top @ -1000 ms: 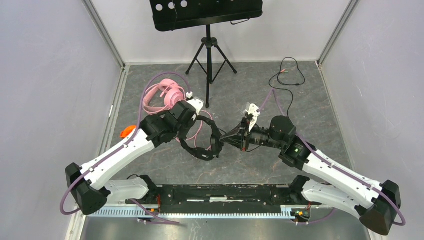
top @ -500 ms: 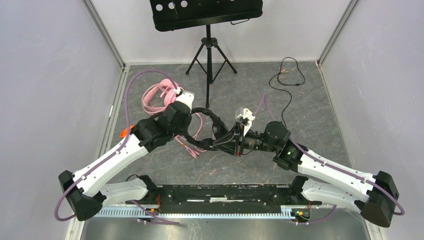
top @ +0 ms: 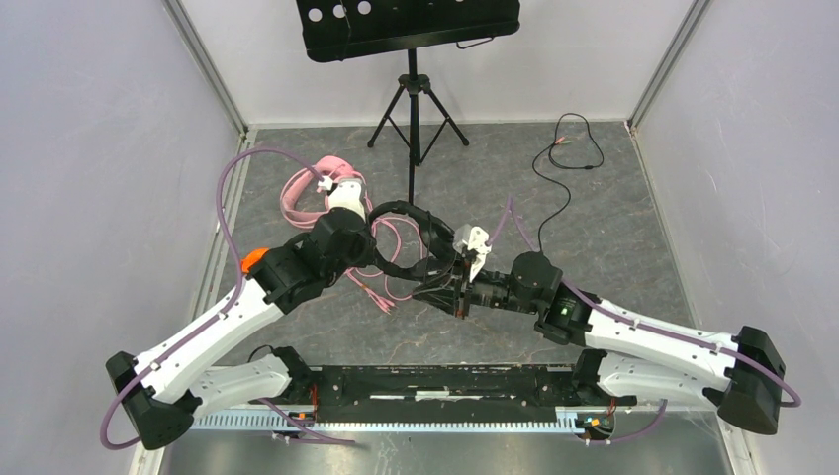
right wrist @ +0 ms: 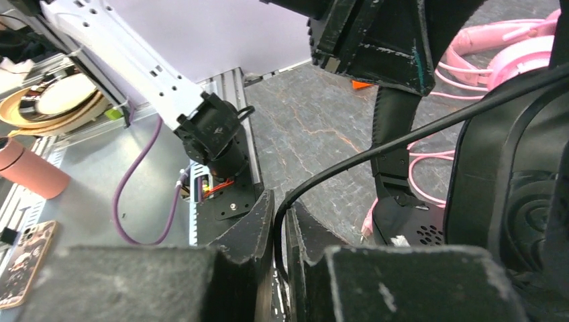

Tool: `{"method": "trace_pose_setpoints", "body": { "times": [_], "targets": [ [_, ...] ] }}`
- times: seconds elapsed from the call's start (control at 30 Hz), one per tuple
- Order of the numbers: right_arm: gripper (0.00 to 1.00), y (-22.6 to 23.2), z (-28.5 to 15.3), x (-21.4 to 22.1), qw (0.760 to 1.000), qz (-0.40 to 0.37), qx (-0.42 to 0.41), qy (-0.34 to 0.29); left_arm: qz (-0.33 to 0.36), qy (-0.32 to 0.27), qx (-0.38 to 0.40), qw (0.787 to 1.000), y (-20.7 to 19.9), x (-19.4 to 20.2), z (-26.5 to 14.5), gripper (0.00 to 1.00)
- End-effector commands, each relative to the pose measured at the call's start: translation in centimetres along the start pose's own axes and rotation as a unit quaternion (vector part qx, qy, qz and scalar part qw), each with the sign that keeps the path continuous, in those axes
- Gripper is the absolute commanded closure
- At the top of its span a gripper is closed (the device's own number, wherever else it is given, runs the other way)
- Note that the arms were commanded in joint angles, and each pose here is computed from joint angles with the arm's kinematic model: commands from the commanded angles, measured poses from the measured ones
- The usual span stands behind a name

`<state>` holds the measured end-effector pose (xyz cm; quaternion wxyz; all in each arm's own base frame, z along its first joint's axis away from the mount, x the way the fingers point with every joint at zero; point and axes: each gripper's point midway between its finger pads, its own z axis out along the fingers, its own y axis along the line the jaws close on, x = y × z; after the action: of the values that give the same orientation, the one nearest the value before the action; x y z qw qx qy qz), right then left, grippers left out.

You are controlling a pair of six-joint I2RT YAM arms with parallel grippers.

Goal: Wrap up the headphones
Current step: Wrap the headphones around the headphones.

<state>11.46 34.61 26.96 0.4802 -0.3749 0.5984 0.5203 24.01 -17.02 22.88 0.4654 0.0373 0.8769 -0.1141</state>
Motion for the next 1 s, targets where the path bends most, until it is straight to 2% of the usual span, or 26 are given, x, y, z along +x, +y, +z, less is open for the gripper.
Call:
{"method": "trace_pose_setpoints", "body": {
  "times": [0.0,0.27,0.47,0.63,0.97],
  "targets": [
    [0.87,-0.1,1.2,-2.6,0.999,-0.029,0.017,-0.036,-0.102,-0.063,0.033,0.992,-1.6,-2.7,-0.3,0.98],
    [0.91,-0.2,2.9,-1.3,0.998,-0.047,0.04,-0.003,-0.131,-0.075,0.04,0.988,-1.8,-3.2,-0.5,0.98],
    [0.95,-1.0,2.9,-1.9,0.996,-0.056,0.072,-0.016,-0.137,-0.069,0.049,0.987,-2.2,-2.7,-0.1,0.98],
    [0.95,-0.7,3.5,-2.9,0.995,-0.067,0.07,-0.02,-0.135,-0.06,0.06,0.987,-2.8,-2.2,0.3,0.98],
    [0.95,-2.9,3.9,-1.0,0.989,-0.089,0.117,0.021,-0.133,-0.062,0.068,0.987,-3.0,-2.4,0.1,0.98]
  ]
}}
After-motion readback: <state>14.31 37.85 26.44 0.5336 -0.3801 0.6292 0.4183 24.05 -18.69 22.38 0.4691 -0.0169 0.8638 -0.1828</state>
